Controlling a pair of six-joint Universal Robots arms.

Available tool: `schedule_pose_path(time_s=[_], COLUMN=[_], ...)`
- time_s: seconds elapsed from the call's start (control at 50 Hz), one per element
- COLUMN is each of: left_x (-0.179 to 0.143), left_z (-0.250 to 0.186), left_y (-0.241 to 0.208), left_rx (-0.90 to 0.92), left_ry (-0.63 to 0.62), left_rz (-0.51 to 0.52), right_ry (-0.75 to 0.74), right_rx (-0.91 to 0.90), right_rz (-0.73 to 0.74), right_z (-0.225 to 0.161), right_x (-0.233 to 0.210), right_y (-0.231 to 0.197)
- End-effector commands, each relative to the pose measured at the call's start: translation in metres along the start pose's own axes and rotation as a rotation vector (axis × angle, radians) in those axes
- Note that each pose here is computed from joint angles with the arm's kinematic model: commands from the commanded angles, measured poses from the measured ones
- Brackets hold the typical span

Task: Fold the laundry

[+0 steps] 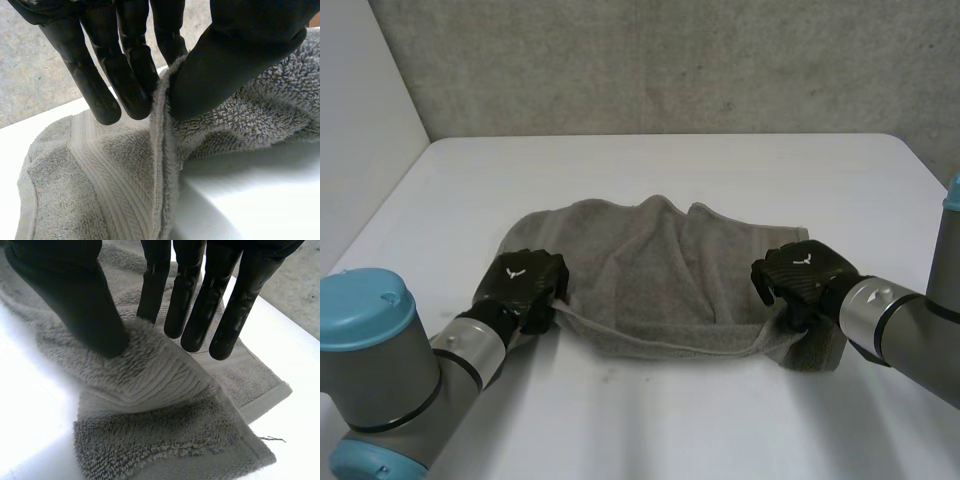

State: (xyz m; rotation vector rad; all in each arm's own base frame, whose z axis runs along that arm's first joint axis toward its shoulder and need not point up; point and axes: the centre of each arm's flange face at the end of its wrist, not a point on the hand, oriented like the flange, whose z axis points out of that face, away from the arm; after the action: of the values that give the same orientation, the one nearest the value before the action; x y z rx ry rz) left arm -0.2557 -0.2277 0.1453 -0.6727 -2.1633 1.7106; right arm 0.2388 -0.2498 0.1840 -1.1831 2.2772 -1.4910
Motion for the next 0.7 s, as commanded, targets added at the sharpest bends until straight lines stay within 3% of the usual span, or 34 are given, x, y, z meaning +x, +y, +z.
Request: schedule_pose_path(time_s=[0.02, 0.22, 0.44, 0.7], left_x=[0.001, 0.0, 0.0, 0.0], left_z=[-0.002, -0.002, -0.002, 0.0], left_y=[0.004, 0.004, 0.005, 0.005], left_rx=[-0.014, -0.014, -0.016, -0.015], left_ry=[0.004, 0.001, 0.001, 0.002], left_rz=[-0.002, -0.002, -0.003, -0.001], right_ry=[0.026, 0.074, 0.039, 0.002], right_rx=[0.032, 0.025, -0.13, -0.189], right_rz=[0.108, 0.153, 0.153, 0.152], right_z=[0.0, 0.0, -0.01, 0.015], right_x=[0.01, 0.034, 0.049, 0.047], right_y=[-0.01, -0.009, -0.001, 0.024])
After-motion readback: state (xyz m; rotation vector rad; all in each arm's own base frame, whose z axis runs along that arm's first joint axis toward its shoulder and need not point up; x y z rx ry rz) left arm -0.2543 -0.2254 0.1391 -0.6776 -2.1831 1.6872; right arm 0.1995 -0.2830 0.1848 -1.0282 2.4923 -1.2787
